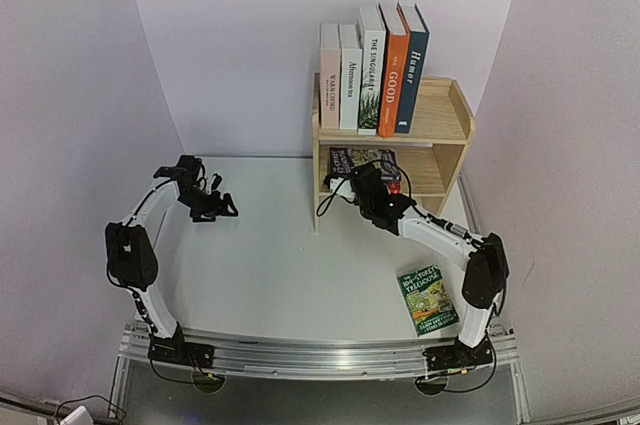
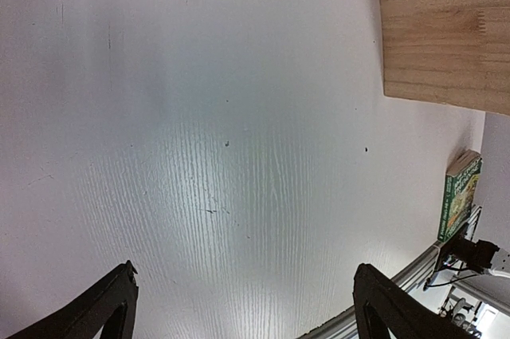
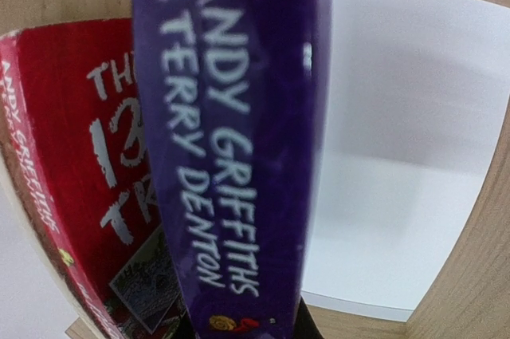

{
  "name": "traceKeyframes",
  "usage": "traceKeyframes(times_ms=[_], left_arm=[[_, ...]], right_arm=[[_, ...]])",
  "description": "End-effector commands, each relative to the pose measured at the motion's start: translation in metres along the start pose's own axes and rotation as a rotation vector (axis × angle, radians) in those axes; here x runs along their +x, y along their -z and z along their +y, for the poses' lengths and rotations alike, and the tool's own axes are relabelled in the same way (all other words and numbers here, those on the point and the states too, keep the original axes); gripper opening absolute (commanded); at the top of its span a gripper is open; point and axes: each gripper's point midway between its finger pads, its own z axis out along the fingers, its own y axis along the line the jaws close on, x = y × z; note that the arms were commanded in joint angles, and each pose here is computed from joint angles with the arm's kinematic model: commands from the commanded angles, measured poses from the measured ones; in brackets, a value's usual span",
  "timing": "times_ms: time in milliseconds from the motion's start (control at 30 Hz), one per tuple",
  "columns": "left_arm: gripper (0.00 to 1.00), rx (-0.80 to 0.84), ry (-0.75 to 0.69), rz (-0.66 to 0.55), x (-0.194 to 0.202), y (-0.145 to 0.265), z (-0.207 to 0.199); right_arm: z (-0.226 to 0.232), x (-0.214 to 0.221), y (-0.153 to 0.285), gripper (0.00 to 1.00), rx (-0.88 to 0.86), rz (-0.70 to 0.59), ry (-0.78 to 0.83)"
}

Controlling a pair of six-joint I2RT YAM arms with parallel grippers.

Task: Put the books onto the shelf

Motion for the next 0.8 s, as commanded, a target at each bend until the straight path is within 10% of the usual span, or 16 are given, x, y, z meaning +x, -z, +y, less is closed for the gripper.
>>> traceKeyframes(times_ms=[0,367,633,767], left_arm=[[0.94,0.003,-0.008,0.02,0.006,-0.005,0.002],[0.94,0.005,-0.006,0.025,0.006,-0.007,0.003],[0.93,0.002,-0.008,0.033,0.008,-0.008,0.003],[0.93,0.001,-0.01,0.036,0.007,-0.008,0.004]], right_arm=[[-0.016,-0.006,0.002,0.0,0.044,-0.027,-0.04],[-0.003,0.008,0.013,0.0,0.018,-0.012,-0.028],[-0.008,0.011,0.014,0.55,0.031,0.008,-0.027],[-0.015,0.011,0.019,0.64,0.039,-0.002,-0.027]])
